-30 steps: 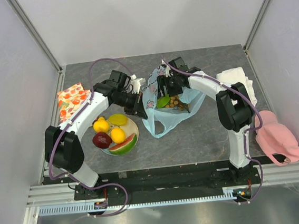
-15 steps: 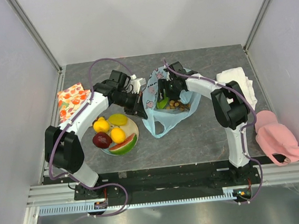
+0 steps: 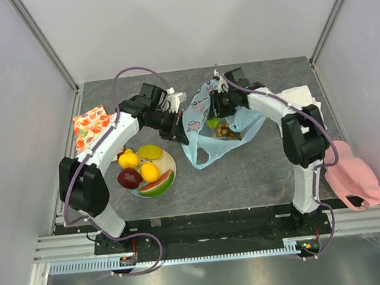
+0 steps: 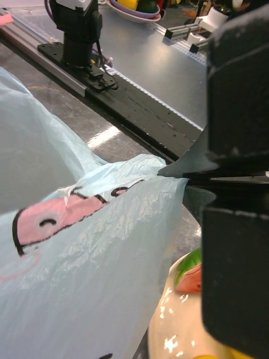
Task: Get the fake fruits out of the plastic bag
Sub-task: Take out the fake fruit from the plastic bag, then place the fake fruit on the plate, then adjust the plastic bag at the center of the board.
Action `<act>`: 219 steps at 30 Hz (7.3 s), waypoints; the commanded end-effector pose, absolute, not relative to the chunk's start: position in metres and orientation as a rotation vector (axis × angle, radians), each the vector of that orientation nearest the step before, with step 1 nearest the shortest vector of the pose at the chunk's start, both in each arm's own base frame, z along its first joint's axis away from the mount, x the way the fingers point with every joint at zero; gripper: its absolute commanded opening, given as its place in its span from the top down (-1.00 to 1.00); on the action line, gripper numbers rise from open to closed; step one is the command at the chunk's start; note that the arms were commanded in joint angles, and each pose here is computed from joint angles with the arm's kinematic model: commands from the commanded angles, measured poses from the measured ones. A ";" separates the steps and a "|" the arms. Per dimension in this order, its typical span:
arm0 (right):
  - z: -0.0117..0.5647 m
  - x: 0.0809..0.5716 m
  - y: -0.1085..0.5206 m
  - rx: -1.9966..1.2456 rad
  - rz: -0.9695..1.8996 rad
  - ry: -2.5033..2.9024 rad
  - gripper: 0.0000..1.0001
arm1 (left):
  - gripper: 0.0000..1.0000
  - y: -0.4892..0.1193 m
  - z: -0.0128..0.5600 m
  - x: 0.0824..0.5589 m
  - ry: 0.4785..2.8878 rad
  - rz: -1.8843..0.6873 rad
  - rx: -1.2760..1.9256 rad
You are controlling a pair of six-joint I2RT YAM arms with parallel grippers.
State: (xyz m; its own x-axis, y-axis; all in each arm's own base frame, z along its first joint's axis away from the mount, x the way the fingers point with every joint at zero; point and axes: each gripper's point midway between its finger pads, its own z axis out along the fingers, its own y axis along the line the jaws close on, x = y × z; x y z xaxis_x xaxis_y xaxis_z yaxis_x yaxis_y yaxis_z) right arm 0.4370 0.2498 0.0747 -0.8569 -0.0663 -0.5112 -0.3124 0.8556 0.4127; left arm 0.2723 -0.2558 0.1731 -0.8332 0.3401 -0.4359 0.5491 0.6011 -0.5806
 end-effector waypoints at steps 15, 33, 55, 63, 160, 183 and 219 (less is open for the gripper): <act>0.336 0.345 0.219 -0.745 0.912 1.904 0.19 | -0.67 -0.258 0.280 0.388 2.159 -0.717 0.756; 0.171 0.279 0.402 -1.579 1.115 1.869 0.22 | -0.70 -0.148 0.344 0.348 2.037 -0.560 0.527; 0.081 0.275 0.447 -1.759 0.988 1.877 0.09 | -0.67 -0.135 0.340 0.336 2.033 -0.647 0.476; 0.084 0.279 0.453 -1.693 0.986 1.906 -0.46 | -0.67 -0.134 0.340 0.339 2.035 -0.657 0.468; 0.144 0.285 0.188 -0.998 0.648 2.327 0.50 | 0.97 -0.313 0.219 0.298 2.409 -1.504 0.649; 0.135 0.367 0.170 -0.777 0.373 2.388 0.44 | 0.97 -0.313 0.205 0.280 2.426 -1.425 0.755; 0.091 0.396 0.181 -0.425 0.479 2.530 0.06 | 0.97 -0.320 0.228 0.286 2.343 -1.705 0.705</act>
State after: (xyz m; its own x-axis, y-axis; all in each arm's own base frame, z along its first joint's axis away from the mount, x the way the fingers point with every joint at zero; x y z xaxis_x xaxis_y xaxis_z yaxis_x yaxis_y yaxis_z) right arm 0.3489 0.1740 0.0750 -0.7968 -0.3871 -0.4640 -0.5213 0.8287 0.2038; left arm 0.2913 -0.3197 0.2123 -0.8868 0.2731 -0.3728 0.4470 0.3027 -0.8417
